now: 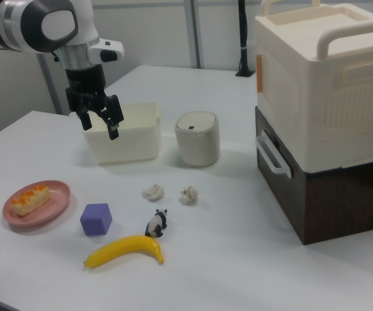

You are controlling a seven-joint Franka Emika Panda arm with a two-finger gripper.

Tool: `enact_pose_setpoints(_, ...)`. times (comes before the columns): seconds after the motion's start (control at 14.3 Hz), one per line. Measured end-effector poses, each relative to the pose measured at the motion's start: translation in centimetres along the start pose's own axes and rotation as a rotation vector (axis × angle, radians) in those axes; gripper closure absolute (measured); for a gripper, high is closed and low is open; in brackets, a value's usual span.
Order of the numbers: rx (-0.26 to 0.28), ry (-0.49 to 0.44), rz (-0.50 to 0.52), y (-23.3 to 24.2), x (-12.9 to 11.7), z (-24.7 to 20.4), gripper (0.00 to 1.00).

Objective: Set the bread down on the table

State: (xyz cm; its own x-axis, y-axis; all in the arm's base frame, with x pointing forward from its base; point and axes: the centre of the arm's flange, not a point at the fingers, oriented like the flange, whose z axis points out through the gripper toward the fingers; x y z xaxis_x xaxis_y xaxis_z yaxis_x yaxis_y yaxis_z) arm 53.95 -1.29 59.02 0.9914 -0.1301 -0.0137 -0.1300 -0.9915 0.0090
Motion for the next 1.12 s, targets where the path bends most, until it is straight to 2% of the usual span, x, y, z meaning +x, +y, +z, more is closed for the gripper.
enact_pose_setpoints(0.35, -0.001, -0.011, -0.048, -2.3, 0.1, 0.6, 0.00)
enact_pose_setpoints(0.7, -0.001, -0.011, -0.049, -2.4, 0.2, 0.6, 0.00)
enact_pose_setpoints(0.84, -0.001, -0.010, -0.058, -2.4, 0.2, 0.6, 0.08)
enact_pose_setpoints(0.91, 0.000, -0.009, -0.094, -2.4, 0.2, 0.5, 0.11)
enact_pose_setpoints(0.98, 0.000, -0.008, -0.140, -2.4, 0.2, 0.5, 0.26)
enact_pose_setpoints(1.12, 0.000, -0.008, -0.169, -2.4, 0.2, 0.5, 0.52)
